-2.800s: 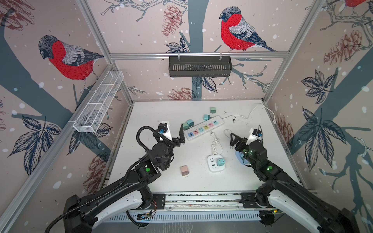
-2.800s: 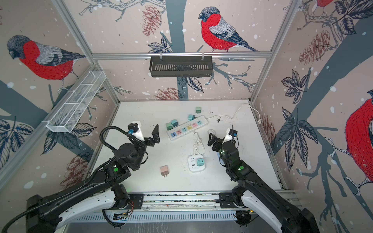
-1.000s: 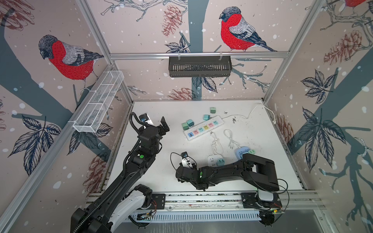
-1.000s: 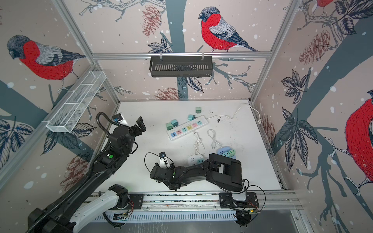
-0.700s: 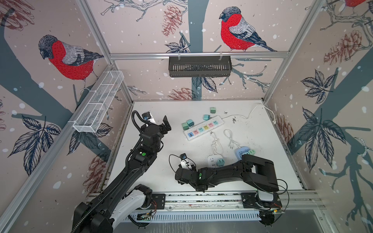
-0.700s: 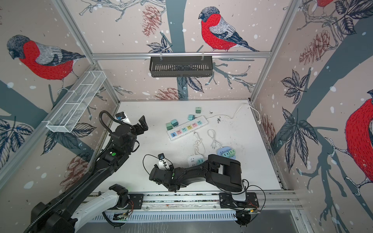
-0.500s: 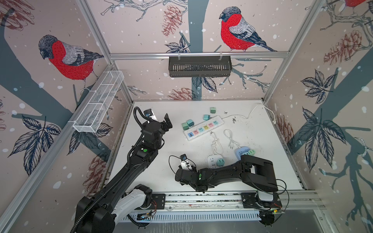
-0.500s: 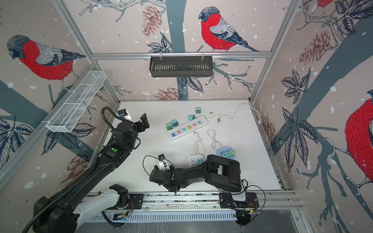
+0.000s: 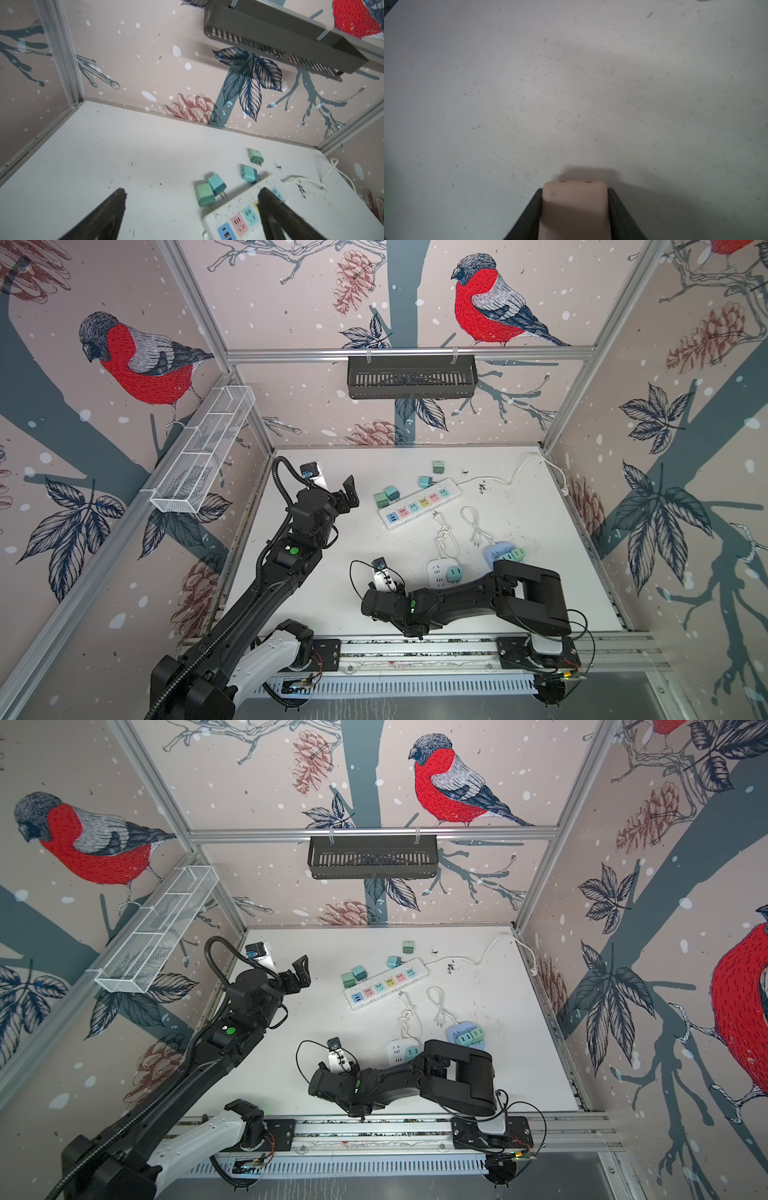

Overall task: Insert the plug
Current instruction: 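Lift the pink adapter with the right gripper toward the left gripper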

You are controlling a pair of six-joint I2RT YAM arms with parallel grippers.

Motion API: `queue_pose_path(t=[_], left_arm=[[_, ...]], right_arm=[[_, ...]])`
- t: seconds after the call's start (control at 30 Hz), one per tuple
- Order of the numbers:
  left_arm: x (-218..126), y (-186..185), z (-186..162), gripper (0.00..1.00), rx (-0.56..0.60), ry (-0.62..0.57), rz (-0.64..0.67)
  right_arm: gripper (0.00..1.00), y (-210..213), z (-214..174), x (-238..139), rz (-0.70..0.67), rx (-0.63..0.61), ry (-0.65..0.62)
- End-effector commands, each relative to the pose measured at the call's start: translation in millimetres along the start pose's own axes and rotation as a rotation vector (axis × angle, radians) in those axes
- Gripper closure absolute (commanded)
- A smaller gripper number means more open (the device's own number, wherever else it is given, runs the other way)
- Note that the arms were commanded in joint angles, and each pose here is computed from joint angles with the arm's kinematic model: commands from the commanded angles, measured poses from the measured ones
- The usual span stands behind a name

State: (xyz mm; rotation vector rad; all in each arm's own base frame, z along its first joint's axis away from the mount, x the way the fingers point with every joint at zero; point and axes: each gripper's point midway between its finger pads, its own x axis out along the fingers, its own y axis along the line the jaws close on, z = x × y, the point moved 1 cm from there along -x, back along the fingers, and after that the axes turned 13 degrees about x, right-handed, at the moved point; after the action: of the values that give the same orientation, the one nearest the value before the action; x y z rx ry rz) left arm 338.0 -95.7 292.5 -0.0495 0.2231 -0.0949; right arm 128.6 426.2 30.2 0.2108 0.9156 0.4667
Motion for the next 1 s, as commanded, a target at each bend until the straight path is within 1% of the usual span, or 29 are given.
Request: queue_pose_path(t=[0.0, 0.13, 0.23, 0.3, 0.43, 0.53, 0.63, 0.73, 0.83, 0.97], left_arm=[[2.8, -7.8, 1.4, 0.02, -0.001, 0.026, -0.04], [-3.0, -15.5, 2.6, 0.01, 0.007, 0.016, -0.099], [-9.6, -20.4, 5.7, 0.02, 0.012, -0.004, -0.142], [-13.1, -23.1, 6.5, 0.02, 0.013, -0.011, -0.162], [-17.6, -28.2, 7.6, 0.02, 0.03, -0.032, -0.203], [-22.8, -34.8, 10.6, 0.02, 0.039, -0.047, -0.251], [-31.2, -45.7, 12.2, 0.02, 0.067, -0.079, -0.33], [-39.8, -57.6, 16.6, 0.02, 0.071, -0.131, -0.416], [-45.6, -71.6, 17.8, 0.07, 0.085, -0.143, -0.509], [-47.8, -85.6, 16.6, 0.12, 0.088, -0.115, -0.594]], right_arm=[[0.72, -12.0, 5.1, -9.5, -0.03, -0.009, -0.02], [0.72, -12.2, 35.9, -35.0, 0.021, 0.005, -0.123], [0.76, -18.0, 60.8, -52.8, 0.053, 0.004, -0.205], [0.78, -25.6, 75.8, -59.0, 0.065, 0.006, -0.243], [0.91, -43.4, 104.3, -67.1, 0.032, 0.031, -0.289], [0.92, -51.0, 118.0, -79.0, 0.02, 0.033, -0.337], [0.92, -52.3, 130.0, -96.8, 0.044, 0.027, -0.388], [0.9, -56.5, 141.8, -117.5, 0.076, 0.021, -0.455], [0.87, -65.1, 157.1, -143.8, 0.105, 0.038, -0.536], [0.81, -80.7, 171.9, -174.6, 0.128, 0.065, -0.625]])
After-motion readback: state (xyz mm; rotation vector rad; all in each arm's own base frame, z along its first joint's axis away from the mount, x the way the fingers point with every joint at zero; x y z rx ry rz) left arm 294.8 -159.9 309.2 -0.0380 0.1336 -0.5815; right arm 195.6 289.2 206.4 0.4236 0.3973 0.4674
